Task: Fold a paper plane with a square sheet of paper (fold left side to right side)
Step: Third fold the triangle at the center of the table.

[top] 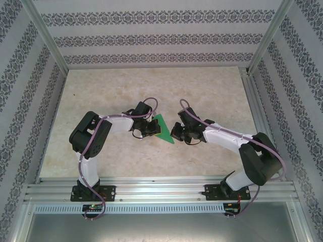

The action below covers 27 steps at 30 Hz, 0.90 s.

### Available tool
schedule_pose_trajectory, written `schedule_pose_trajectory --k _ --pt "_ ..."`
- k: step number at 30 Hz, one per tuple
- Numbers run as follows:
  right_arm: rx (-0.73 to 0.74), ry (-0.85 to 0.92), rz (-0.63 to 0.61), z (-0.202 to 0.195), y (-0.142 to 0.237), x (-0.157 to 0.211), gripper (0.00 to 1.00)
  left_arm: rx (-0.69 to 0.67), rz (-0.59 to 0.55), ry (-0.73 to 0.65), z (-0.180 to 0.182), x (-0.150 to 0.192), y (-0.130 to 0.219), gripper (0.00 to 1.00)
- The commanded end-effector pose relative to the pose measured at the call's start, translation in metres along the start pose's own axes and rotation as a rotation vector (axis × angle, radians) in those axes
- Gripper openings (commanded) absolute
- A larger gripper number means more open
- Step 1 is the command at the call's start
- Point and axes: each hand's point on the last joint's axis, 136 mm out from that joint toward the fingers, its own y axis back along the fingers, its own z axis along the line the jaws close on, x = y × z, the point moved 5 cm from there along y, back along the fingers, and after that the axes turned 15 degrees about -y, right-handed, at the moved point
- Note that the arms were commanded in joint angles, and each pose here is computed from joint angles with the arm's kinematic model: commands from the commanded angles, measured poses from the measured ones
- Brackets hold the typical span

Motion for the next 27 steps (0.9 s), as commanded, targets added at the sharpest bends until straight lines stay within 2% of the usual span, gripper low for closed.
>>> schedule_pose_trajectory --k 1,6,13,17,20,22,24,27 --pt "0.034 0.007 0.048 -0.004 -0.023 0.006 0.00 -0.245 0.147 0.088 0.053 0.047 -0.015 0.06" --pt "0.083 -0.009 0.071 -0.020 -0.041 0.009 0.00 -0.244 0.147 0.086 0.052 0.045 -0.015 0.06" --pt "0.193 -0.039 0.100 -0.063 -0.051 0.018 0.00 -0.233 0.138 0.069 0.045 0.040 -0.011 0.08" --pt "0.229 -0.048 0.112 -0.078 -0.054 0.022 0.00 -0.181 0.082 0.021 0.024 0.020 0.004 0.20" --pt "0.234 -0.048 0.115 -0.079 -0.055 0.022 0.00 -0.153 0.019 -0.042 0.001 -0.002 0.028 0.35" --pt "0.238 -0.043 0.116 -0.079 -0.056 0.022 0.00 -0.163 -0.030 -0.083 -0.013 -0.017 0.051 0.38" --pt "0.240 -0.038 0.119 -0.079 -0.056 0.022 0.00 -0.156 -0.073 -0.116 -0.024 -0.025 0.069 0.37" --pt "0.241 -0.037 0.119 -0.078 -0.056 0.021 0.00 -0.105 -0.102 -0.131 -0.038 -0.025 0.082 0.26"
